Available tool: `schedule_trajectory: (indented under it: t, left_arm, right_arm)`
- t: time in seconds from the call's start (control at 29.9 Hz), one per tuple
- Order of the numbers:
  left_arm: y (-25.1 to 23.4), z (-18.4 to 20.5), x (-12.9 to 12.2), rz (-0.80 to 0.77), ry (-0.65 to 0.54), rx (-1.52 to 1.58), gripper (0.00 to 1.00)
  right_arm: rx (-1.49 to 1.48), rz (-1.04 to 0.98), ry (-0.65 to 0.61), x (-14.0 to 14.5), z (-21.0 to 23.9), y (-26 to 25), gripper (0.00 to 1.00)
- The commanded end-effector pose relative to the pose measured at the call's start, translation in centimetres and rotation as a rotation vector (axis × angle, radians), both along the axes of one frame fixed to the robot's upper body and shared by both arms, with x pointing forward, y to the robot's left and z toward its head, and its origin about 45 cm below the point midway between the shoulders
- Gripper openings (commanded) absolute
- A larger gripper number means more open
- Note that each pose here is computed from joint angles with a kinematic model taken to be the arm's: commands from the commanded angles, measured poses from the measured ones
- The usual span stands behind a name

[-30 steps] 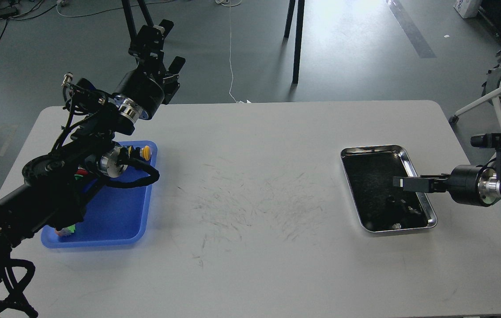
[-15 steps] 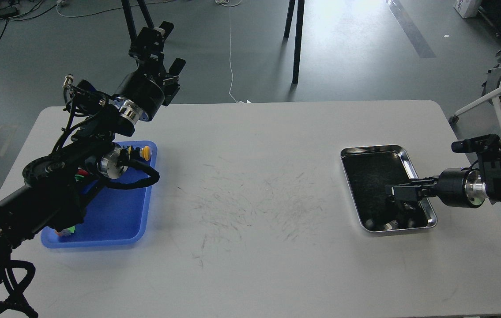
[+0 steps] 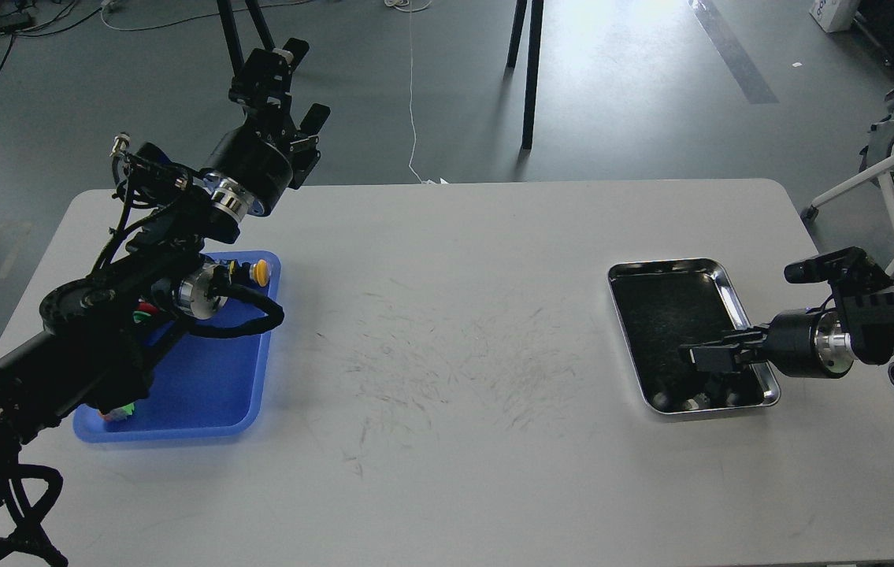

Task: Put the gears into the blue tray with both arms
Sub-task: 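Lower the right gripper into the metal tray onto the dark part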

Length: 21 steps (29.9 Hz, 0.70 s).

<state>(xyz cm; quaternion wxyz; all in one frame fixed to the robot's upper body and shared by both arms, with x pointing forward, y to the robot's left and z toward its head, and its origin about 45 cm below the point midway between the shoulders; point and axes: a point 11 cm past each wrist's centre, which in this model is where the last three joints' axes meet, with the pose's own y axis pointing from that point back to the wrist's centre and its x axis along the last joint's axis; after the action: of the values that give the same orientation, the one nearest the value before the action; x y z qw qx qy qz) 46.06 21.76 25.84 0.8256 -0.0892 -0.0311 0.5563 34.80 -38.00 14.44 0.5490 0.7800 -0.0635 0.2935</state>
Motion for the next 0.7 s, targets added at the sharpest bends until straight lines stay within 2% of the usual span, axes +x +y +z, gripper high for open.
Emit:
schedule_trajectory:
  t: [0.0,0.2,0.4,0.67]
  left_arm:
    - [0.08,-0.18,-0.06,0.002,0.004,0.000,0.98]
    - [0.16,-0.23,-0.09,0.003,0.005,0.002,0.98]
    - [0.33,-0.28,-0.10,0.006,0.006,0.003,0.98]
    - [0.29,-0.26,-0.11,0.005,0.006,0.002,0.98]
  right_arm:
    - [-0.016,0.012,-0.002,0.24,0.32,-0.06,0.78]
    - [-0.033,0.019,0.005,0.18,0.31,-0.27,0.74]
    - [-0.044,0.027,0.013,0.14,0.34,-0.33,0.61]
    - [-0.048,0.023,0.027,0.08,0.38,-0.42,0.53]
